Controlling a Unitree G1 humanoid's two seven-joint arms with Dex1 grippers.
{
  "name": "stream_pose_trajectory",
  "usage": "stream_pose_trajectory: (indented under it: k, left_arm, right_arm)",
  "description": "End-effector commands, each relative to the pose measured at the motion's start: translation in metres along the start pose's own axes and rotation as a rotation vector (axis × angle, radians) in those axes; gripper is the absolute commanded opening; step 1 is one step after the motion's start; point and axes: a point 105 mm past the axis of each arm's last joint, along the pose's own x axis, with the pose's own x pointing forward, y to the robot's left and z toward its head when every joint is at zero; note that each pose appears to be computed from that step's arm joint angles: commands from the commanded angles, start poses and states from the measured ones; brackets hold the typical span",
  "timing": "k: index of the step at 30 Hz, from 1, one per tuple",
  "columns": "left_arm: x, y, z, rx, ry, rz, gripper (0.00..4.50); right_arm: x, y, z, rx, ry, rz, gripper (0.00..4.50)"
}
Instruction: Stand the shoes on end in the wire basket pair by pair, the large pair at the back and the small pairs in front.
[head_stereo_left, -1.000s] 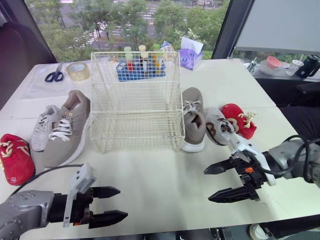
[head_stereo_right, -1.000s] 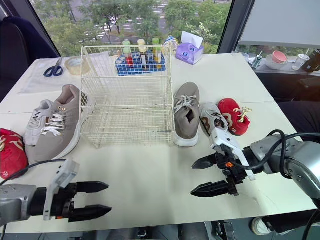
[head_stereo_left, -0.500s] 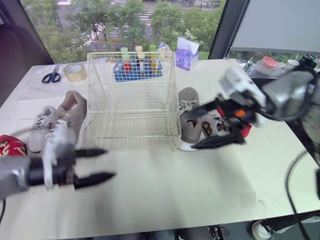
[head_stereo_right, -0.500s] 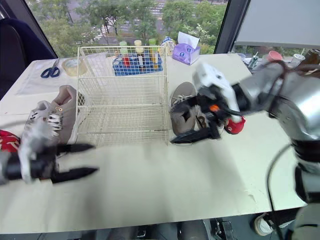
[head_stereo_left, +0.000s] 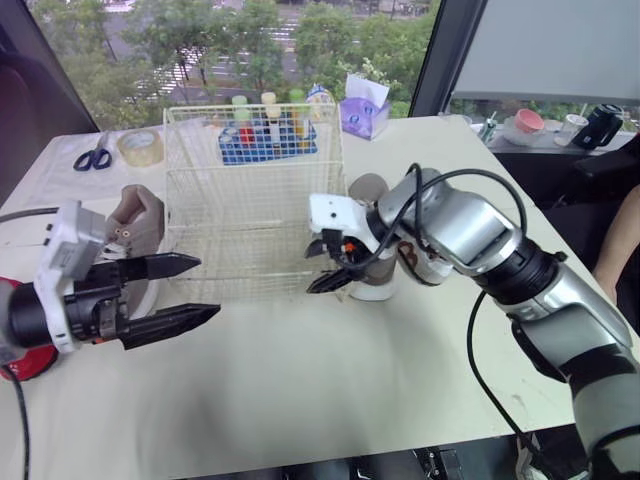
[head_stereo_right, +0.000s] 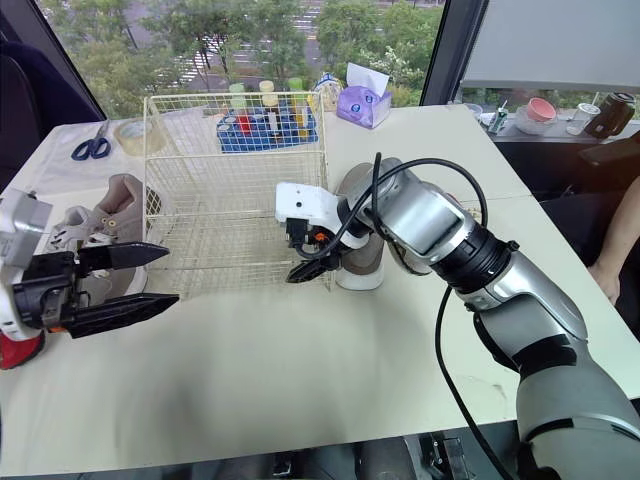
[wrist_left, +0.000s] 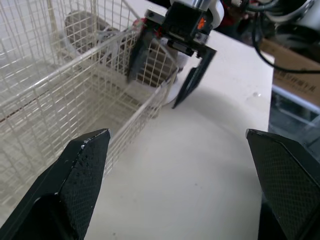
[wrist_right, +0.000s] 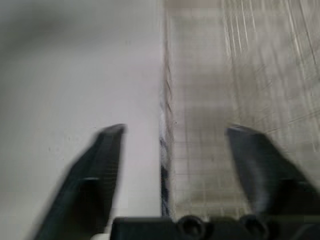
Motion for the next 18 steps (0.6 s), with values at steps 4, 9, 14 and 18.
stream_pose_trajectory:
  k: [4, 9, 14, 18]
  left_arm:
    - [0.014, -0.006, -0.004, 0.029, -0.033, -0.036, 4.50]
    - [0.020, 0.001, -0.005, 0.027, -0.043, -0.047, 4.50]
    - [0.030, 0.007, -0.007, 0.027, -0.045, -0.076, 4.50]
    - [0.034, 0.008, -0.006, 0.030, -0.047, -0.086, 4.50]
  right_arm:
    - [0.005, 0.013, -0.003, -0.081, 0.074, -0.020, 0.09]
    - [0.002, -0.004, -0.006, -0.118, 0.083, -0.118, 0.09]
    - [0.007, 0.005, 0.021, -0.291, -0.014, -0.079, 0.09]
    - [0.014, 0.004, 0.020, -0.333, 0.004, -0.085, 0.09]
